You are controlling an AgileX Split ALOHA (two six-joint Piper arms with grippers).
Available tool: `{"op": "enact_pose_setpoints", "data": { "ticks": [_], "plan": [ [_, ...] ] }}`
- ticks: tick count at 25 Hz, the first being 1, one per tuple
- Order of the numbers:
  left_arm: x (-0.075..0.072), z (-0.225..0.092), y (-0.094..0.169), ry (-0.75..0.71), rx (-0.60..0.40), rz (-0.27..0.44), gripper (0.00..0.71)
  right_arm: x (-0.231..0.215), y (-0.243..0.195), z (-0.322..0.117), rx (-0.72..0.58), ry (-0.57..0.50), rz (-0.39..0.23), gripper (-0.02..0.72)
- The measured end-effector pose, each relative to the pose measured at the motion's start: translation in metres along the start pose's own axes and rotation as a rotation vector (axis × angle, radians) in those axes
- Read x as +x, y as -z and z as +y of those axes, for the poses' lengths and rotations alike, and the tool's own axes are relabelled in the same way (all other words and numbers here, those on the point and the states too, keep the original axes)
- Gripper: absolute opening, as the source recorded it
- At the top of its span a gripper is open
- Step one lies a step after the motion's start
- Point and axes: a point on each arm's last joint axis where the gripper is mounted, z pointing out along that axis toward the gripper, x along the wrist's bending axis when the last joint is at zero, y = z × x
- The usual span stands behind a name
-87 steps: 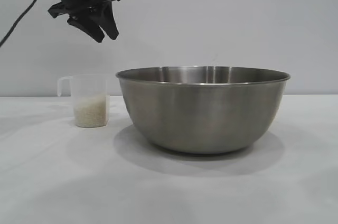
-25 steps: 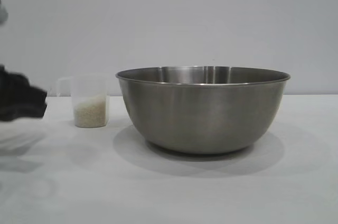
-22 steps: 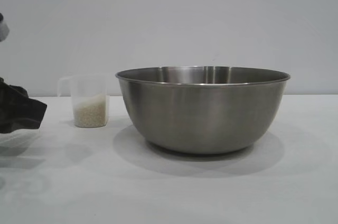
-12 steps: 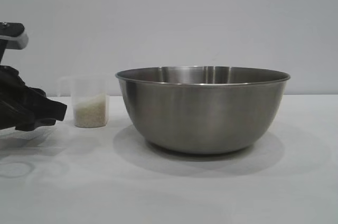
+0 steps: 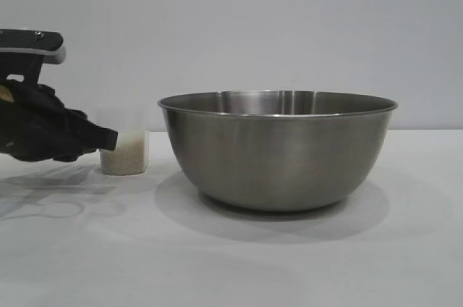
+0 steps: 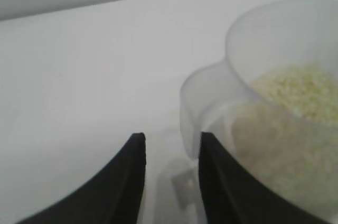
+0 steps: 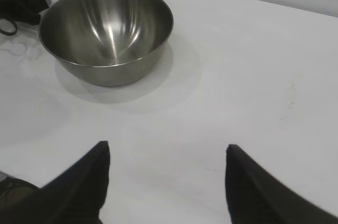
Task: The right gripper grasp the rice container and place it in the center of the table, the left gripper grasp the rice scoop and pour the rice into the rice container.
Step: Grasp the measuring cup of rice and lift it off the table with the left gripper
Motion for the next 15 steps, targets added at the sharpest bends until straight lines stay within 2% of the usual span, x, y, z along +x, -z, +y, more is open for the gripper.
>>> {"op": "enact_pose_setpoints", "data": {
  "ticks": [3,7,10,12,15],
  "plan": [
    [-0.003,0.003,-0.003,-0.023,-0.016,-0.026,0.000,0.000,0.000,0.000,0.000,0.000,0.000,0.440],
    [-0.004,0.005,-0.003,-0.076,-0.023,-0.043,0.000,0.000,0.000,0.000,0.000,0.000,0.000,0.440],
    [-0.005,0.023,-0.001,-0.146,-0.067,-0.057,0.000,0.000,0.000,0.000,0.000,0.000,0.000,0.440],
    [-0.006,0.047,0.003,-0.201,-0.136,-0.068,0.000,0.000,0.000,0.000,0.000,0.000,0.000,0.440],
    [-0.012,0.086,0.014,-0.406,-0.285,-0.134,0.000,0.000,0.000,0.000,0.000,0.000,0.000,0.440]
  ]
}}
